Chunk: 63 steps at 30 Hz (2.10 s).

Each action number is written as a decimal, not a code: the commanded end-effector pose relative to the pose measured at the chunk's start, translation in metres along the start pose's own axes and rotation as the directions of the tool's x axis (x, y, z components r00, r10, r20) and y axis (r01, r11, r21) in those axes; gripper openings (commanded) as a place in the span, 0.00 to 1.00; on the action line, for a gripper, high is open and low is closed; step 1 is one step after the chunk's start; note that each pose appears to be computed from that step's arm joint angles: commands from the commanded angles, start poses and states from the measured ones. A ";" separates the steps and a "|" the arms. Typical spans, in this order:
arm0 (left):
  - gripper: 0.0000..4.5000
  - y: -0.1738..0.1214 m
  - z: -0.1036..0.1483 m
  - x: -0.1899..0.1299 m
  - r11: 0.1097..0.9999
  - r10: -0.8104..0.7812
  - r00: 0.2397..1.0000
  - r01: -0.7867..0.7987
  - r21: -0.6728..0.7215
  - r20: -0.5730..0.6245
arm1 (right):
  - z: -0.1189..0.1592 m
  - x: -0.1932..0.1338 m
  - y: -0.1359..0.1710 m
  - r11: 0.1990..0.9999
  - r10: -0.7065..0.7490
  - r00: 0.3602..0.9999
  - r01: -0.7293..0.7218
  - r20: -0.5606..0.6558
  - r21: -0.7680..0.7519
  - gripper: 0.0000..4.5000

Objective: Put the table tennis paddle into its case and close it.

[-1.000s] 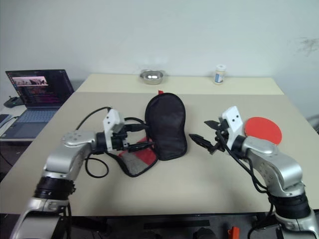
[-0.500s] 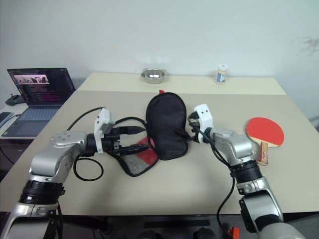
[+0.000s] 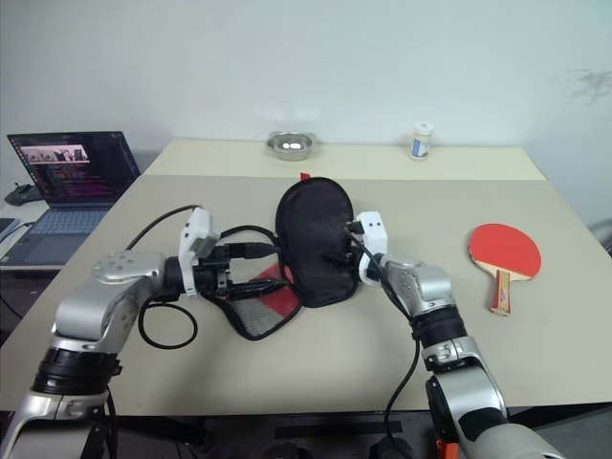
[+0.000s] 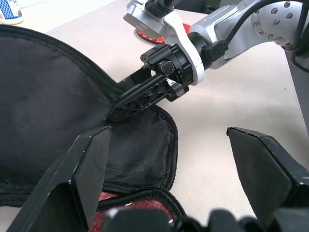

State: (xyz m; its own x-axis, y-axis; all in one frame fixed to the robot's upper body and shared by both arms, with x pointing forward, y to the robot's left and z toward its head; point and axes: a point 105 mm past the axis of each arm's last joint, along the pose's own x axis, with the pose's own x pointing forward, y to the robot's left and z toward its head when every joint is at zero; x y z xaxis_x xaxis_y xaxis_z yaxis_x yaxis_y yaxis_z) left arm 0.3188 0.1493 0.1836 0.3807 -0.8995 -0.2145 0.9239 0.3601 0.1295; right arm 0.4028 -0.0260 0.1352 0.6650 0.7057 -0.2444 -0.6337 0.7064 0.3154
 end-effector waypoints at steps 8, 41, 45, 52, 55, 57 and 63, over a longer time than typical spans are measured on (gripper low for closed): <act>0.93 -0.002 0.011 0.011 0.998 -0.037 0.999 0.036 0.059 0.029 | 0.074 -0.026 0.025 0.996 0.066 0.966 -0.080 0.250 0.047 0.01; 0.93 -0.003 0.011 0.028 0.990 -0.118 0.992 0.114 0.085 0.044 | 0.007 -0.115 -0.108 0.793 -0.486 0.866 0.379 0.118 0.477 0.01; 0.93 -0.002 0.011 0.028 0.990 -0.118 0.992 0.113 0.088 0.051 | 0.005 -0.121 -0.113 0.763 -0.515 0.849 0.392 0.116 0.514 0.01; 0.93 0.002 0.017 0.030 0.989 -0.115 0.991 0.108 0.100 0.065 | -0.002 -0.130 -0.108 0.731 -0.538 0.837 0.406 0.097 0.549 0.01; 0.93 0.002 0.018 0.033 0.988 -0.121 0.990 0.114 0.105 0.067 | -0.010 -0.128 -0.108 0.734 -0.533 0.843 0.421 0.068 0.533 0.01; 0.93 0.002 0.019 0.035 0.987 -0.125 0.990 0.117 0.108 0.068 | -0.012 -0.126 -0.109 0.736 -0.534 0.844 0.433 0.053 0.521 0.01; 0.93 0.001 0.021 0.039 0.986 -0.134 0.988 0.125 0.114 0.071 | -0.012 -0.126 -0.114 0.752 -0.543 0.839 0.466 0.038 0.465 0.30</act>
State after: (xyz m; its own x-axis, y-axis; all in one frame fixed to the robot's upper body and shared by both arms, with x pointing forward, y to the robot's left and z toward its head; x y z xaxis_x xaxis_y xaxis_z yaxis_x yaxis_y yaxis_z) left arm 0.3328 0.1126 0.1823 0.2566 -0.9505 -0.1753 0.9601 0.2298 0.1597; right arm 0.3829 -0.1913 0.1050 0.8962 0.2162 -0.3873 0.0472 0.8217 0.5679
